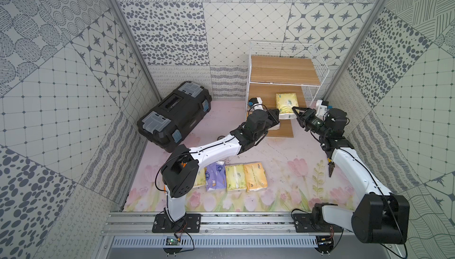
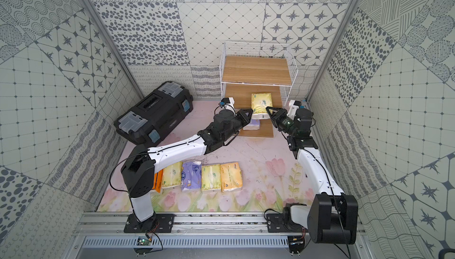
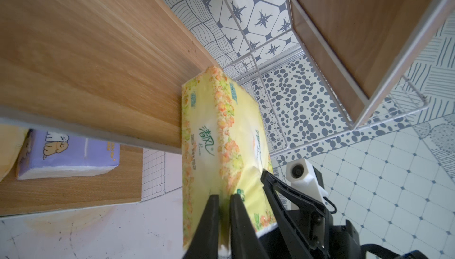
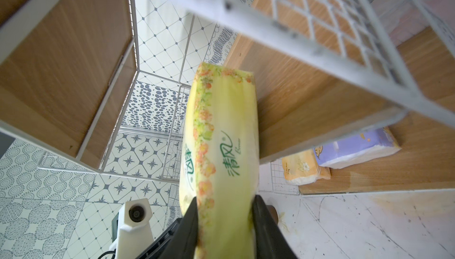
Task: Remove the tissue boxes from the shelf
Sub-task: Pick up a box of tissues from the shelf, then place the box of tissues at the center of the board.
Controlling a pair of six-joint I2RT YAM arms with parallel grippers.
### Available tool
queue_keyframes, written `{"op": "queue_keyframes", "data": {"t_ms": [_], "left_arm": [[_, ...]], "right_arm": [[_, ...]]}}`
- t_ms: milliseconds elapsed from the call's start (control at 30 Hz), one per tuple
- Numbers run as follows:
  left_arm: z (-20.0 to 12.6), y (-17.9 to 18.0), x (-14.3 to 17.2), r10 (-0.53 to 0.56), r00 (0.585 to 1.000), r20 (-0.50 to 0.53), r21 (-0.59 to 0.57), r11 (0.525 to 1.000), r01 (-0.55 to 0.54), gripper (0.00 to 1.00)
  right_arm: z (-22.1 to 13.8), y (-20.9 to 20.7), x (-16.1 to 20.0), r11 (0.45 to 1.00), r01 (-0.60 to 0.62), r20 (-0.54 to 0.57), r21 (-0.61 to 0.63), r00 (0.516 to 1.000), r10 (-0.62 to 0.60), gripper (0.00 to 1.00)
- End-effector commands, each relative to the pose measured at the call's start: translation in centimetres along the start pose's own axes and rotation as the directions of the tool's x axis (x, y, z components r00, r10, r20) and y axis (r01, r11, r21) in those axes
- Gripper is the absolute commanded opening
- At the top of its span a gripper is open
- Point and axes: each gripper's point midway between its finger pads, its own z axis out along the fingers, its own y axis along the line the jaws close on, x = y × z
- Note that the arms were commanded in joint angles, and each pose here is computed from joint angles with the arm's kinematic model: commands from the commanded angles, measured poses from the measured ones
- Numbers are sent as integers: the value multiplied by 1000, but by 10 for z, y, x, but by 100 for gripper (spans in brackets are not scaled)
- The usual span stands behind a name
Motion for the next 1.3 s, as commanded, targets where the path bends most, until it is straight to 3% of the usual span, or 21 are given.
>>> {"op": "queue_keyframes", "data": {"t_ms": [0, 133, 233, 433, 767, 1033, 1267], "left_arm": [[-12, -19, -3, -6, 1000, -13, 62, 998, 7, 35], [-35, -26, -12, -1, 1000, 2, 80, 997, 1, 63], [-57, -25, -14, -6, 1000, -4, 91, 996, 6, 70], [-94, 1, -5, -9, 999, -33, 59, 998, 11, 71], [-143, 93, 21, -78, 995, -59, -138, 988, 69, 71], [-172, 152, 38, -152, 987, -56, -276, 952, 131, 71], [-194, 174, 39, -158, 987, -38, -338, 931, 136, 71]], "right_arm": [[-9, 24, -1, 996, 70, 11, -56, 997, -70, 21], [-22, 23, 12, 994, 105, -23, -35, 994, -106, 19], [-36, 18, 28, 991, 131, -58, -18, 989, -132, 19], [-70, -1, 68, 989, 149, -126, 24, 981, -145, 18], [-118, -67, 134, 961, 163, -273, 223, 957, -99, 18], [-128, -119, 175, 931, 132, -358, 340, 934, -2, 19], [-128, -153, 191, 899, 122, -363, 421, 931, 44, 21]]}}
